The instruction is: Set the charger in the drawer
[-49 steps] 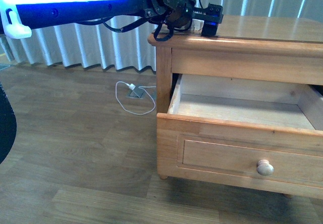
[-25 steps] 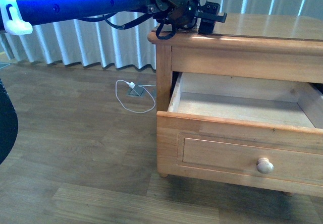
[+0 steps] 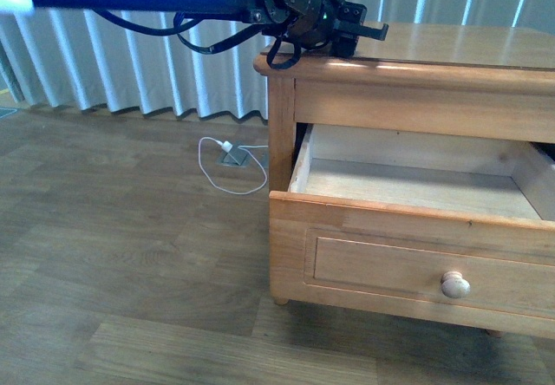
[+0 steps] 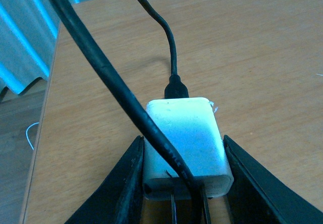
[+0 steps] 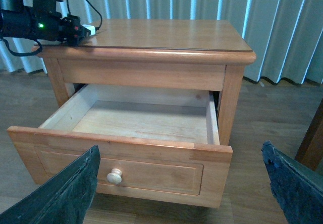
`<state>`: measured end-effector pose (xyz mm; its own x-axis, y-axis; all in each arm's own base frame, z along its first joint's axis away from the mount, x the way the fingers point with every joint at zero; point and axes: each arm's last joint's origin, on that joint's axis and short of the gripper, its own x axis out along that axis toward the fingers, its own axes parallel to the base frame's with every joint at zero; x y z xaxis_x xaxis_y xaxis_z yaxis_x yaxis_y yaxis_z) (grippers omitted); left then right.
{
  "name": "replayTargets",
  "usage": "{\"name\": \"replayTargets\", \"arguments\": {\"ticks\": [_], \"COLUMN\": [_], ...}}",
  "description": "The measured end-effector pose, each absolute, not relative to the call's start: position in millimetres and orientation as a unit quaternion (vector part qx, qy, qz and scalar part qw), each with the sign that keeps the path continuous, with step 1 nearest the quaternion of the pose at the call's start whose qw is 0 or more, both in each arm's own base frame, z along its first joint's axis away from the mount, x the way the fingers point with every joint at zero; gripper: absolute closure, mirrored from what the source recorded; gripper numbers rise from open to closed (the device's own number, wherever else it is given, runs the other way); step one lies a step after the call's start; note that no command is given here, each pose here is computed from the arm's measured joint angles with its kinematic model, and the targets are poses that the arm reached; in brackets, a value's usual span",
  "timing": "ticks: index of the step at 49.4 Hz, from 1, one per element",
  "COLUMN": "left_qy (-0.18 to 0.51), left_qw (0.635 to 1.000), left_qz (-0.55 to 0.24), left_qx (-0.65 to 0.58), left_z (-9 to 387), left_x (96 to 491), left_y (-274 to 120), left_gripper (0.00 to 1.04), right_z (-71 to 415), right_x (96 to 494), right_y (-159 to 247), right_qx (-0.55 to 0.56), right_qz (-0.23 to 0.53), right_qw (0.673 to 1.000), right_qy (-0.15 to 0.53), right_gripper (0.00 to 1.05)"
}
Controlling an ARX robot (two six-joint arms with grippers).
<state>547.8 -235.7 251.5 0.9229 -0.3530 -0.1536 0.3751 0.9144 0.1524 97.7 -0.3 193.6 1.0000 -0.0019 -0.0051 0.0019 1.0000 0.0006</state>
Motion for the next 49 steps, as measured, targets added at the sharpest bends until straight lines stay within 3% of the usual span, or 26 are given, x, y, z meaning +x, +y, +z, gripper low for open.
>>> {"name": "replayTargets", "arguments": {"ticks": [10,19,31,49], "left_qy": [0.039,0.005,0.045,0.081], "left_qw": [0.975,0.963,0.937,0.928], "left_qz": [-0.207,-0.268,-0.34,-0.355], "left_qx": [0.074,0.038,0.069,0.079], "left_z": [268,290,260,222], "left_x": [518,451,373,379], "left_y": [-219,-203,-210,-235], "left_gripper": [0.65,0.65,0.65,0.65], "right_z": [194,194,194,194], "right_x": [98,98,98,98], "right_y": [0,0,0,0], "right_qx": [0.0,0.0,0.0,0.0], "right_qz": [-0.001,-0.001,-0.001,-0.001], "right_qw": [1.0,1.0,1.0,1.0], "right_qy": [0.003,0.003,0.003,0.003], "right_gripper": [0.09,0.09,0.09,0.09]}}
